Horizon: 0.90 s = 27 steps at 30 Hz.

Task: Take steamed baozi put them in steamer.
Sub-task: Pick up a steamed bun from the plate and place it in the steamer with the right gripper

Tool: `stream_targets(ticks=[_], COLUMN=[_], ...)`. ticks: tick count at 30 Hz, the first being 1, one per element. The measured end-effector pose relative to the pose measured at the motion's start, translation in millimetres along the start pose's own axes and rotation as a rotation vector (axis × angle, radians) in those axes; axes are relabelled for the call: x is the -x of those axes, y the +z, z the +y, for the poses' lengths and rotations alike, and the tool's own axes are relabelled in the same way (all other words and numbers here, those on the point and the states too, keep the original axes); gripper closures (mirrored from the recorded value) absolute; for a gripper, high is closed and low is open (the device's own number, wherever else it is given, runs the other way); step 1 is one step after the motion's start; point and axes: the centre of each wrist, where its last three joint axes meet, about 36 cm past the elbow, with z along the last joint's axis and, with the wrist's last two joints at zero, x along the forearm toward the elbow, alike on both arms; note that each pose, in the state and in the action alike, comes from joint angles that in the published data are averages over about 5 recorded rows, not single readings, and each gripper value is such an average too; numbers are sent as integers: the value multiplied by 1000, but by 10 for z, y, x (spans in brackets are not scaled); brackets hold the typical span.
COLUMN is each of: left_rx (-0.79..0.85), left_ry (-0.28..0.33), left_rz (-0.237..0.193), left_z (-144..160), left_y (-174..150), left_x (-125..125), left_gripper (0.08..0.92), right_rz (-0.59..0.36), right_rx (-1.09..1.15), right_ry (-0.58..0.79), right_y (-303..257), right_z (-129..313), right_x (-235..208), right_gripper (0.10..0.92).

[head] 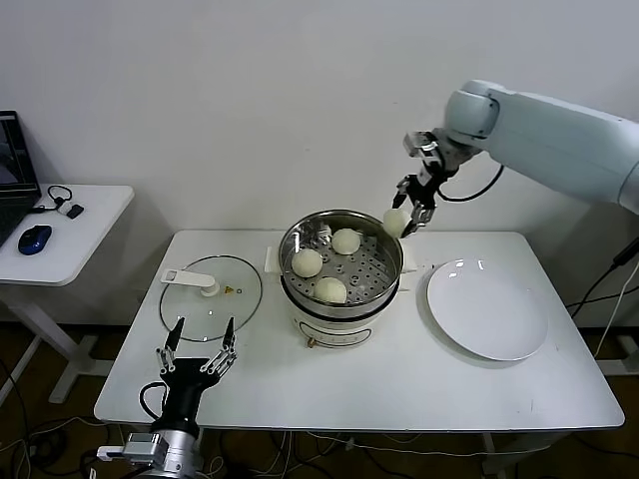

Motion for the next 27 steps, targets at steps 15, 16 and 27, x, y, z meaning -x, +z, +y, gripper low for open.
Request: stream_targets(ticks=[15, 16, 27], left_rx=[2, 2, 2], left_ry=[-4, -5, -6], left_rz=[-3, -2, 2], left_z=[18, 19, 25], left_y=[-18, -10, 5], left_x=[16, 13, 5], left_gripper=[177, 177, 177], right_rz=[-1, 0, 8], right_rx=[-25, -24, -16], right_ry=[-96, -101, -132], right_y=[-335, -333, -322], right_z=[10, 14, 28], right_x=[721, 762, 1090], right_gripper=[344, 344, 344])
